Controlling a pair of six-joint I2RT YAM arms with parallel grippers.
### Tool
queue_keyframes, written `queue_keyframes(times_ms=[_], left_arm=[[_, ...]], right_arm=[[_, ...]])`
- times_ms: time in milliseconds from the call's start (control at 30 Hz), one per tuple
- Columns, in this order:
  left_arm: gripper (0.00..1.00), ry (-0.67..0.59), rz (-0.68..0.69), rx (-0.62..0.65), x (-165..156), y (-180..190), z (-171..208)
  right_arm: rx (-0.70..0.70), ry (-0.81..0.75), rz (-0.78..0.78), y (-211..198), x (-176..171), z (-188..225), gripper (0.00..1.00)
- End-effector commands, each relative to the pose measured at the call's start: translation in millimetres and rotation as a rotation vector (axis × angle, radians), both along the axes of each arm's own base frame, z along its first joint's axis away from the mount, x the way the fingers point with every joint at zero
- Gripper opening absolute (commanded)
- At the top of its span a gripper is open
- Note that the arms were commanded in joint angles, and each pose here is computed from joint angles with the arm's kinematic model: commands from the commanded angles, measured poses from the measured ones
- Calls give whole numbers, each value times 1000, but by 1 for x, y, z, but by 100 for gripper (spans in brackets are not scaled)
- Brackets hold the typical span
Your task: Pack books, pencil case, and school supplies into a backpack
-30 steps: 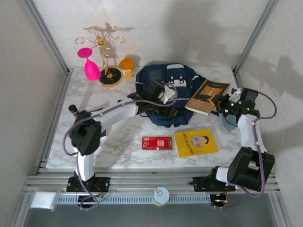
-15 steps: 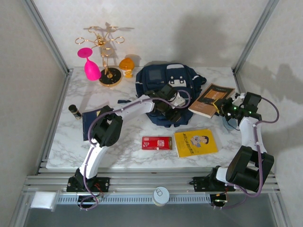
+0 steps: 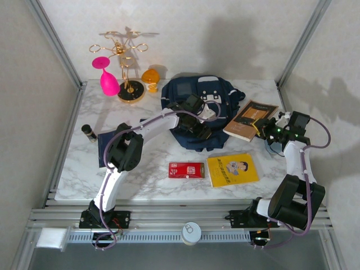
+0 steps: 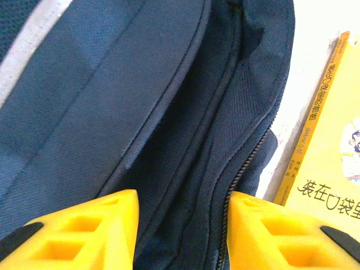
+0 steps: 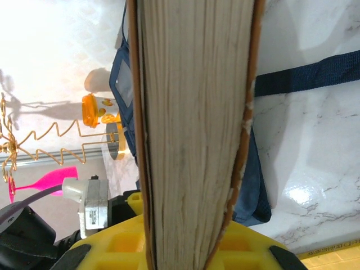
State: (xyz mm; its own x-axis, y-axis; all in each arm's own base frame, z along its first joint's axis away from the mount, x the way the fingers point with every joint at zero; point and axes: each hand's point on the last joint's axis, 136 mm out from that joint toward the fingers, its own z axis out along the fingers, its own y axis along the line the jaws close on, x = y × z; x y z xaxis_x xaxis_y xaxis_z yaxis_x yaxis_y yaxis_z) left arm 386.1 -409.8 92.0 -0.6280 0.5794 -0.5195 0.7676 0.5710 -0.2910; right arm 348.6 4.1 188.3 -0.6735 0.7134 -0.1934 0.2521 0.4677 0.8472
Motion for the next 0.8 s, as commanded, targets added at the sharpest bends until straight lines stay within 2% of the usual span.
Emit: queue_keyframes(times_ms=[0, 67, 167, 367, 467, 567, 767], left_arm=[[40, 47, -56, 9, -17, -11, -12], [38, 44, -63, 39, -19, -11, -20], [27, 36, -48, 64, -14, -8, -26], [15, -11, -43, 11, -3, -13, 11], [15, -36, -49, -36, -3, -16, 31], [24, -39, -56, -57, -4, -18, 40], [24, -22, -49, -64, -3, -17, 37]], right_arm=[[-3, -100, 34, 3, 2, 22, 0], [-5, -100, 34, 3, 1, 22, 0], [-4, -96, 37, 3, 1, 21, 0], [-39, -92, 43, 2, -3, 25, 0], [-56, -100, 41, 1, -4, 29, 0], [-60, -101, 37, 1, -5, 30, 0], [-54, -107, 42, 2, -5, 32, 0]])
